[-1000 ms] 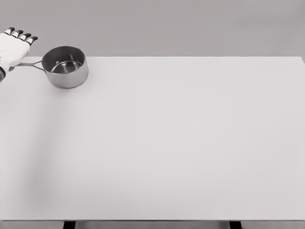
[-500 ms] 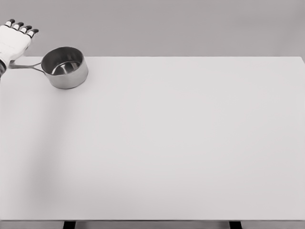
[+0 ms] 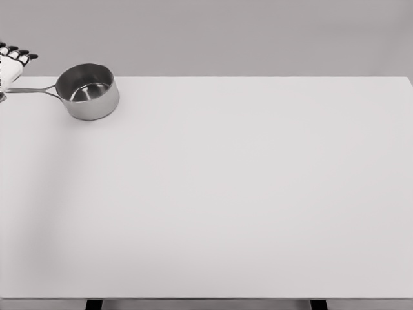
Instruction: Rotate pot handle
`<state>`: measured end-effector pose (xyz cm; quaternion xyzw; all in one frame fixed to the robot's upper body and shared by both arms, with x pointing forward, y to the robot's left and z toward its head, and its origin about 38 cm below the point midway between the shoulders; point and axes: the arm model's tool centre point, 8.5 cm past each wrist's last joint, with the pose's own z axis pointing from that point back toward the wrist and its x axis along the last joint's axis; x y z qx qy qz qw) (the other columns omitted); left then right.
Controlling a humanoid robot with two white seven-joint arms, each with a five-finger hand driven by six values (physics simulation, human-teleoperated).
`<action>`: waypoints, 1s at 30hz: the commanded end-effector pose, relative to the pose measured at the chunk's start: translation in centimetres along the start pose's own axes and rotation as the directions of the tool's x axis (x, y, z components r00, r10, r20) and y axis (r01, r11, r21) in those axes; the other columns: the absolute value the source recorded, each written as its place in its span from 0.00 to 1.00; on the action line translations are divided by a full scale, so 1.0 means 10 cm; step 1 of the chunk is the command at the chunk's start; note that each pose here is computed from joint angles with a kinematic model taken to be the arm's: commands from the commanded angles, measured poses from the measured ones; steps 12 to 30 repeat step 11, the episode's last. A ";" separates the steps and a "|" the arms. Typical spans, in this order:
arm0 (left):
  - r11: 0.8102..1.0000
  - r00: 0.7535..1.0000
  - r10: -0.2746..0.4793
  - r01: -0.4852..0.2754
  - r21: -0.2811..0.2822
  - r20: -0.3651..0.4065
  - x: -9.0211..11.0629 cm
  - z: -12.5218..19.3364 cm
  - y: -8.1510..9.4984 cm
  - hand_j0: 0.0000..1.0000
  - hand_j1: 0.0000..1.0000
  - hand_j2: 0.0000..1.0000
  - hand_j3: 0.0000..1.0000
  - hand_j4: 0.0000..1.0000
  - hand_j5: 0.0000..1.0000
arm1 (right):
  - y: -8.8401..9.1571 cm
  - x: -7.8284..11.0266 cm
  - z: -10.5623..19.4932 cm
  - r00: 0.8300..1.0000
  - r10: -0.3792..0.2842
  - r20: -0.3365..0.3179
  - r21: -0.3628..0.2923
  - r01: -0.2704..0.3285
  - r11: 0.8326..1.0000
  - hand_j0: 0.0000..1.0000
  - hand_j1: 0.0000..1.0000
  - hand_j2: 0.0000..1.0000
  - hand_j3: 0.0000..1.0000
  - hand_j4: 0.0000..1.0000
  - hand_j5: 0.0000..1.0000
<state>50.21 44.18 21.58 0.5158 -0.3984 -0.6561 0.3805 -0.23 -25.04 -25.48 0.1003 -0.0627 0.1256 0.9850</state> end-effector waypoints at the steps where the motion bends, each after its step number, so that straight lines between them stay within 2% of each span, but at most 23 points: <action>1: 0.995 0.993 0.052 -0.061 0.080 0.107 0.08 0.07 0.27 1.00 1.00 1.00 1.00 1.00 1.00 | 0.00 0.00 0.00 1.000 0.000 0.000 0.000 0.000 1.000 1.00 1.00 1.00 1.00 1.00 1.00; 2: 0.976 0.977 0.078 -0.114 0.183 0.196 0.16 0.22 0.70 1.00 1.00 1.00 1.00 1.00 1.00 | 0.00 0.00 0.00 1.000 0.000 0.000 0.000 0.000 1.000 1.00 1.00 1.00 1.00 1.00 1.00; 3: 0.930 0.905 0.163 -0.274 0.245 0.392 0.44 0.47 1.03 1.00 1.00 1.00 1.00 1.00 1.00 | 0.00 0.00 0.00 1.000 0.000 0.000 0.000 0.000 1.000 1.00 1.00 1.00 1.00 1.00 1.00; 4: 0.868 0.764 0.204 -0.430 0.247 0.612 0.61 0.82 1.33 1.00 1.00 1.00 1.00 1.00 1.00 | 0.00 0.00 0.00 1.000 0.000 0.000 0.000 0.000 1.000 1.00 1.00 1.00 1.00 1.00 1.00; 5: 0.844 0.624 0.148 -0.484 0.231 0.767 0.87 1.15 1.53 1.00 1.00 1.00 1.00 1.00 1.00 | 0.00 0.00 0.00 1.000 0.000 0.000 0.000 0.000 1.000 1.00 1.00 1.00 1.00 1.00 1.00; 6: 0.840 0.585 0.165 -0.505 0.198 0.794 1.04 1.22 1.43 1.00 1.00 1.00 1.00 1.00 1.00 | 0.00 0.00 0.00 1.000 0.000 0.000 0.002 0.000 1.000 1.00 1.00 1.00 1.00 1.00 1.00; 7: 0.846 0.565 0.199 -0.511 0.150 0.801 1.13 1.24 1.28 1.00 1.00 1.00 1.00 1.00 1.00 | 0.00 0.00 0.00 1.000 0.000 0.000 0.000 0.000 1.000 1.00 1.00 1.00 1.00 1.00 1.00; 8: 0.840 0.533 0.257 -0.535 0.086 0.806 1.26 1.25 1.04 1.00 1.00 1.00 1.00 1.00 1.00 | 0.00 0.00 0.00 1.000 0.000 0.000 0.000 0.000 1.000 1.00 1.00 1.00 1.00 1.00 1.00; 9: 0.836 0.517 0.288 -0.546 0.051 0.806 1.34 1.26 0.92 1.00 1.00 1.00 1.00 1.00 1.00 | 0.00 0.00 0.00 1.000 0.000 0.000 0.000 0.000 1.000 1.00 1.00 1.00 1.00 1.00 1.00; 11: 0.838 0.515 0.303 -0.545 0.033 0.802 1.35 1.28 0.85 1.00 1.00 1.00 1.00 1.00 1.00 | 0.00 0.00 0.00 1.000 0.000 0.000 0.000 0.000 1.000 1.00 1.00 1.00 1.00 1.00 1.00; 30: 0.838 0.515 0.303 -0.545 0.033 0.802 1.35 1.28 0.85 1.00 1.00 1.00 1.00 1.00 1.00 | 0.00 0.00 0.00 1.000 0.000 0.000 0.000 0.000 1.000 1.00 1.00 1.00 1.00 1.00 1.00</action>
